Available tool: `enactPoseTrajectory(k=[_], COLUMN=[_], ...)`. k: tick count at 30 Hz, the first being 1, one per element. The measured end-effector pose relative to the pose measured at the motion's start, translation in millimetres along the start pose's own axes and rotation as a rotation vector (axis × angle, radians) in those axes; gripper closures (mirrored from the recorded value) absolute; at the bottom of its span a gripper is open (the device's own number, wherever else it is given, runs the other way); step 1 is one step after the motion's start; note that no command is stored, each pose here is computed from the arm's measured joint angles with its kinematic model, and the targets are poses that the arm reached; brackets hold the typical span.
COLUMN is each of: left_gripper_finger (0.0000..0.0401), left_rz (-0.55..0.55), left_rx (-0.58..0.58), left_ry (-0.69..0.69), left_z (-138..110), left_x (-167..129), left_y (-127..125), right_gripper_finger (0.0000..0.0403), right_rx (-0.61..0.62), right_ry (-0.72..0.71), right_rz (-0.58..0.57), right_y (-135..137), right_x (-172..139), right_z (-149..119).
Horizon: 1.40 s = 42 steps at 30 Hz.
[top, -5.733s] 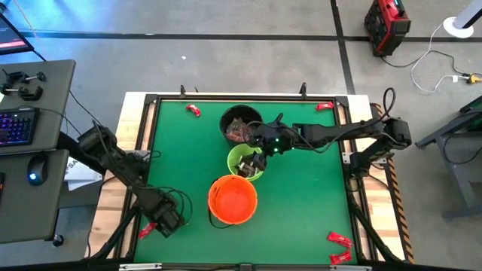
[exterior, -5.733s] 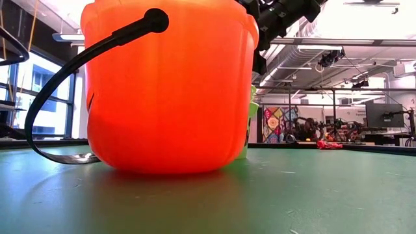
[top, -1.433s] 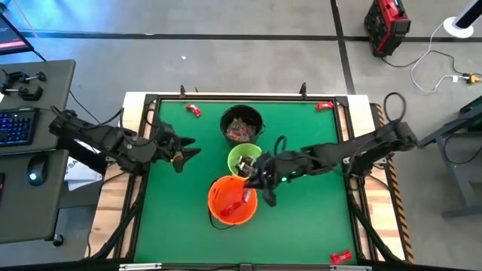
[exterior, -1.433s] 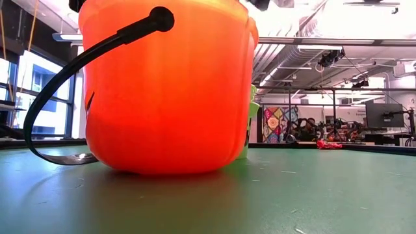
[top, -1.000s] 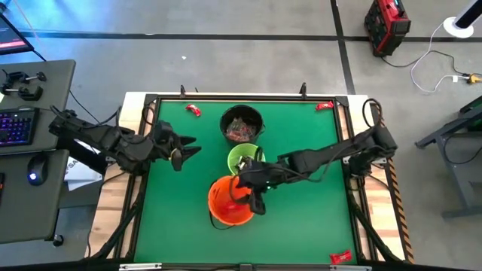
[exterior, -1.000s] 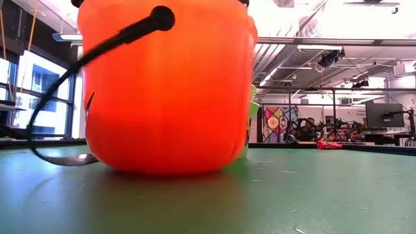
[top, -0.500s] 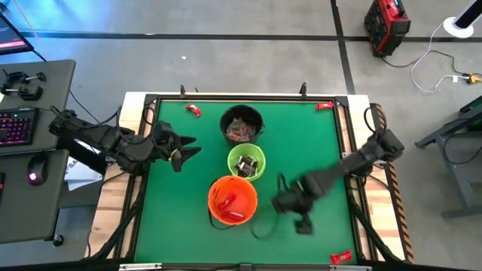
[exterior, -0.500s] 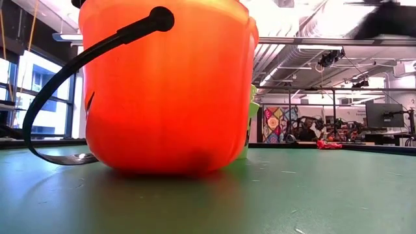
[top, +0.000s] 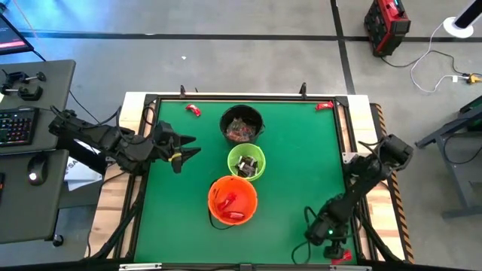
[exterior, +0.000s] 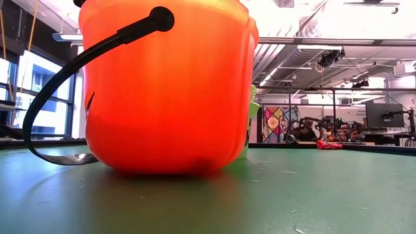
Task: Sort candy by brand, put in halloween buckets
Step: Put the red chocolate bar into the orange bucket
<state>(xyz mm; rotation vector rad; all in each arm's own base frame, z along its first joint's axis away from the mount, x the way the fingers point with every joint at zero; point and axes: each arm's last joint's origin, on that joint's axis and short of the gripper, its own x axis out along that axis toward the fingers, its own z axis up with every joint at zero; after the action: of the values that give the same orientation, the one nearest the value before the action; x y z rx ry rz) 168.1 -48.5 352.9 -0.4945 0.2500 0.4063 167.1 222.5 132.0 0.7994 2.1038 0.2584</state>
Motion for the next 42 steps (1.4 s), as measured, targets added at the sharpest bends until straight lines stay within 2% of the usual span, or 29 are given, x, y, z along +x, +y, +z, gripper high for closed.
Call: enactPoseTrajectory(k=[13,17,25,28,31,33,37,39,42], left_gripper_finger=[0.0151,0.0151,0.0151,0.0151,0.0151,0.0151,0.0151,0.0151,0.0151], left_rz=[0.004,0.005,0.007,0.007,0.006,0.006,0.005,0.013,0.045], left_rx=[0.001,0.001,0.026,0.027,0.039,0.044,0.039,0.042,0.039], left_ry=[-0.003,-0.004,-0.004,-0.004,-0.005,-0.006,-0.016,-0.027,-0.059], left_z=[0,0,0,0,0,0,2,3,4], left_x=[0,0,0,0,0,0,-2,-4,-5], left_y=[0,0,0,0,0,1,2,2,4], right_gripper_finger=[0.0113,0.0130,0.0222,0.0283,0.0364,0.0389,0.0388,0.0396,0.0396], right_rx=[0.113,0.144,0.158,0.160,0.145,0.139,0.088,0.077,0.066], right_ry=[-0.024,0.018,0.058,0.059,0.057,0.036,-0.041,-0.107,-0.285], right_rz=[0.049,0.070,0.046,0.041,0.051,0.067,0.142,0.191,0.283], right_y=[-12,-10,-9,-10,-9,-7,0,2,0], right_x=[14,23,34,35,33,28,2,-19,-62], right_z=[15,20,17,17,16,16,10,5,-3])
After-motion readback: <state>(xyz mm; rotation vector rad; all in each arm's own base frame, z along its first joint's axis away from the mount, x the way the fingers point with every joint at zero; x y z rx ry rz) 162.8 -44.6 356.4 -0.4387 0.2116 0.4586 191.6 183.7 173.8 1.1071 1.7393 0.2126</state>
